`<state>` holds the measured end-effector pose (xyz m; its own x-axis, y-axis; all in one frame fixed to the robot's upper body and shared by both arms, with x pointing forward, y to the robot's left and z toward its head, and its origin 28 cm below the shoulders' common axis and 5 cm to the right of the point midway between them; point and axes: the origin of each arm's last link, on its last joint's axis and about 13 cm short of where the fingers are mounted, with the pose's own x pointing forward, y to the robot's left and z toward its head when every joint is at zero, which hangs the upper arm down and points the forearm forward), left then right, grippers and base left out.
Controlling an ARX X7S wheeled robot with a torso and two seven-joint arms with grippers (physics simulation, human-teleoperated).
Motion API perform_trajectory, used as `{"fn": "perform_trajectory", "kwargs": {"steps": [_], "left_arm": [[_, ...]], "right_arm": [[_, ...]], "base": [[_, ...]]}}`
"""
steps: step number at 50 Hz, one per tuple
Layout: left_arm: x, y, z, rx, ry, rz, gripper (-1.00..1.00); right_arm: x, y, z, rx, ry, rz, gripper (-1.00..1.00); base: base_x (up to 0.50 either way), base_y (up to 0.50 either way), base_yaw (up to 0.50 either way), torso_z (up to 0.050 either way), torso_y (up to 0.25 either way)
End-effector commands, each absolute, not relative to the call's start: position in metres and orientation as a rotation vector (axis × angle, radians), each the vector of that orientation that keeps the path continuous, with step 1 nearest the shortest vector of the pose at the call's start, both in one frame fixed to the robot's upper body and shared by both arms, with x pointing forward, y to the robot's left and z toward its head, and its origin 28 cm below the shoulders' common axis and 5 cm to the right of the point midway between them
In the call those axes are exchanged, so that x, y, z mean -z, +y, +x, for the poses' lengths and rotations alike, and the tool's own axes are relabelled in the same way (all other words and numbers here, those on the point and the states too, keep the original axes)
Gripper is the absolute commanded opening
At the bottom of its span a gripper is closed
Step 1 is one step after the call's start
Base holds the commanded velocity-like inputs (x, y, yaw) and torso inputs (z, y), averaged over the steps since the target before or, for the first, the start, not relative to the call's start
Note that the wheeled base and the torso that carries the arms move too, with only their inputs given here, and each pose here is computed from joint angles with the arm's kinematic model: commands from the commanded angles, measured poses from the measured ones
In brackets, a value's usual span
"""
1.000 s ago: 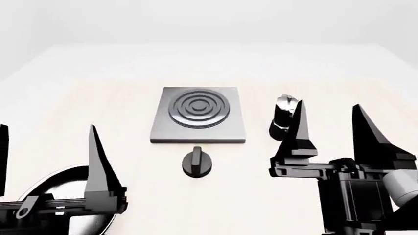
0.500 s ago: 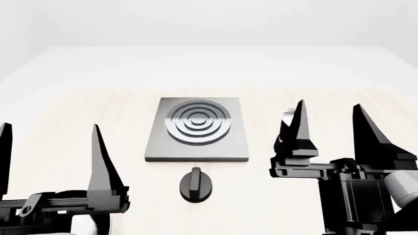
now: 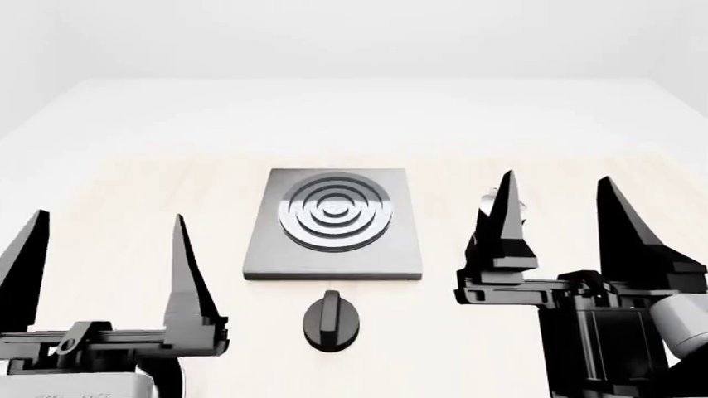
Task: Turn on the stove and put the moka pot on it.
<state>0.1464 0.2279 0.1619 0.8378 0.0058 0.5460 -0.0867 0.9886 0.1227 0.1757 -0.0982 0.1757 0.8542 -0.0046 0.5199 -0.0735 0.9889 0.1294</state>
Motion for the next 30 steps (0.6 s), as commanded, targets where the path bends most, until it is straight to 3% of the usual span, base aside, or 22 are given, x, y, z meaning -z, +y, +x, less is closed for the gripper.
{"fn": "perform_trajectory", "kwargs": {"steps": [1,12,30], "left_arm": [[-0.153,0.226,0.16,0.029,-0.414,0.128,1.0],[-0.128,0.229,0.183,0.086,-0.206,0.086,1.0],[-0.111,0.224,0.208,0.173,-0.054,-0.013,1.0]], "right_arm": [[-0.176,-0.098,0.175,-0.036,-0.555,0.147,1.0],[-0.182,-0.097,0.173,-0.04,-0.577,0.154,1.0],[-0.188,-0.096,0.17,-0.052,-0.59,0.162,1.0]], "base": [[0.0,0.0,0.0,0.0,0.0],[0.0,0.0,0.0,0.0,0.0],[0.0,0.0,0.0,0.0,0.0]]}}
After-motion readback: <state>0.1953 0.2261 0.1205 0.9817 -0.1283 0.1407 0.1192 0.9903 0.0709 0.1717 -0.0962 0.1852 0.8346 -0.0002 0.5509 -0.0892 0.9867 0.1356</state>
